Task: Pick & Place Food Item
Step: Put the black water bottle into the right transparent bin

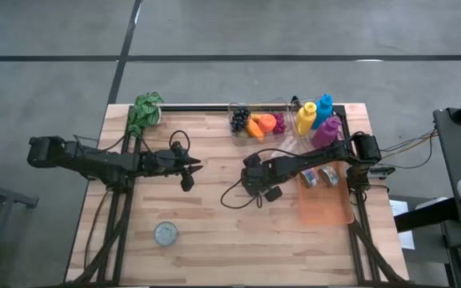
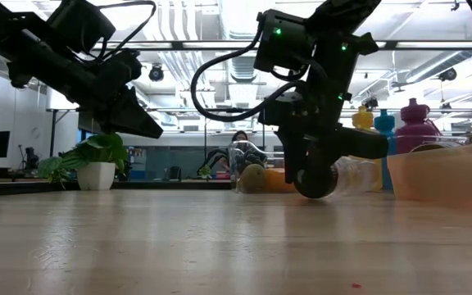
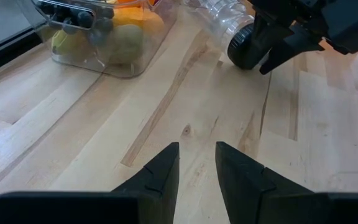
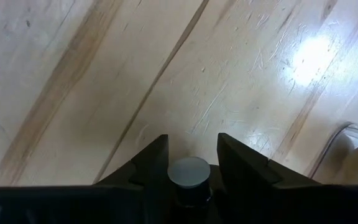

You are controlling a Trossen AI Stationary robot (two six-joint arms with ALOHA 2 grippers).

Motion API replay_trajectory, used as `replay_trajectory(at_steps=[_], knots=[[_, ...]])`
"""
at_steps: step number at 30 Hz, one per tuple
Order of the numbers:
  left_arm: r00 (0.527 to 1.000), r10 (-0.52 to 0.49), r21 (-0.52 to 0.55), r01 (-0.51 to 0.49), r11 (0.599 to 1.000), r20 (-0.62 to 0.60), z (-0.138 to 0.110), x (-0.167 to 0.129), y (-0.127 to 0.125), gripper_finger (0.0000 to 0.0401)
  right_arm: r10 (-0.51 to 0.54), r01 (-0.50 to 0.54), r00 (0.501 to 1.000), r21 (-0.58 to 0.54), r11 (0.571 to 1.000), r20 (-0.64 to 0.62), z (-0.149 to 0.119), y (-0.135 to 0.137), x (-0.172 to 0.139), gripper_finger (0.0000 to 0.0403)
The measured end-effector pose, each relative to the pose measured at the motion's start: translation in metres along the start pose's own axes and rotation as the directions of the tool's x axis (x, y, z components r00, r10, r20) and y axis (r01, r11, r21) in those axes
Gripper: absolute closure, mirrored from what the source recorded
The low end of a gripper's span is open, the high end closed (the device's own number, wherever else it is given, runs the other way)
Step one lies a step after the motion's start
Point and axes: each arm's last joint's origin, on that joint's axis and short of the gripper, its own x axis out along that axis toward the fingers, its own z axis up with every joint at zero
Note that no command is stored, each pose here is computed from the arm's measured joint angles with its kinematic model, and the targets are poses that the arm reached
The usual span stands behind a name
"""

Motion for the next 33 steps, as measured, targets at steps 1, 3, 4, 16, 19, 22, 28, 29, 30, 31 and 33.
replay_trajectory(at_steps=[1, 3, 4, 16, 19, 22, 28, 29, 30, 31, 33], knots=[[1.000, 0.000, 0.000, 0.000, 1.000, 0.000, 0.0000, 0.0000, -0.0001, 0.0292, 0.000, 0.000, 1.000, 0.000, 1.000, 0.000, 0.0000, 0.0000, 0.0000, 0.0275], [1.000, 0.000, 0.000, 0.000, 1.000, 0.000, 0.0000, 0.0000, 0.0000, 0.0292, 0.000, 0.000, 1.000, 0.000, 1.000, 0.000, 0.0000, 0.0000, 0.0000, 0.0284], [1.000, 0.000, 0.000, 0.000, 1.000, 0.000, 0.0000, 0.0000, 0.0000, 0.0292, 0.000, 0.000, 1.000, 0.000, 1.000, 0.000, 0.0000, 0.0000, 0.0000, 0.0287], [1.000, 0.000, 0.003, 0.000, 1.000, 0.000, 0.0000, 0.0000, 0.0000, 0.0292, -0.001, 0.001, 1.000, 0.003, 1.000, 0.003, 0.0003, -0.0002, 0.0000, 0.0327], [1.000, 0.000, 0.003, 0.000, 1.000, 0.000, 0.0000, 0.0000, 0.0000, 0.0292, -0.002, 0.002, 1.000, 0.004, 1.000, 0.004, 0.0003, -0.0002, 0.0000, 0.0327], [1.000, 0.000, 0.003, 0.000, 1.000, 0.000, 0.0000, 0.0000, -0.0001, 0.0292, -0.002, 0.002, 1.000, 0.003, 1.000, 0.004, 0.0004, -0.0002, 0.0000, 0.0320], [1.000, 0.000, 0.003, 0.000, 1.000, 0.000, 0.0000, 0.0000, 0.0000, 0.0292, -0.007, 0.007, 1.000, 0.009, 1.000, 0.010, 0.0013, -0.0013, -0.0005, 0.0327], [1.000, 0.000, 0.003, 0.000, 1.000, 0.000, 0.0000, 0.0000, -0.0001, 0.0292, -0.010, 0.010, 1.000, 0.011, 1.000, 0.014, 0.0021, -0.0020, -0.0011, 0.0328], [1.000, 0.000, 0.003, 0.000, 1.000, 0.000, 0.0000, 0.0000, -0.0001, 0.0292, -0.012, 0.012, 1.000, 0.013, 1.000, 0.018, 0.0031, -0.0028, -0.0021, 0.0329], [1.000, 0.000, 0.003, 0.000, 1.000, 0.000, 0.0000, 0.0000, 0.0000, 0.0292, -0.015, 0.015, 1.000, 0.019, 1.000, 0.023, 0.0045, -0.0035, -0.0033, 0.0330], [1.000, 0.000, 0.003, 0.000, 1.000, 0.000, 0.0000, 0.0000, 0.0000, 0.0292, -0.022, 0.020, 0.999, 0.040, 0.999, 0.036, 0.0072, -0.0055, -0.0060, 0.0329]])
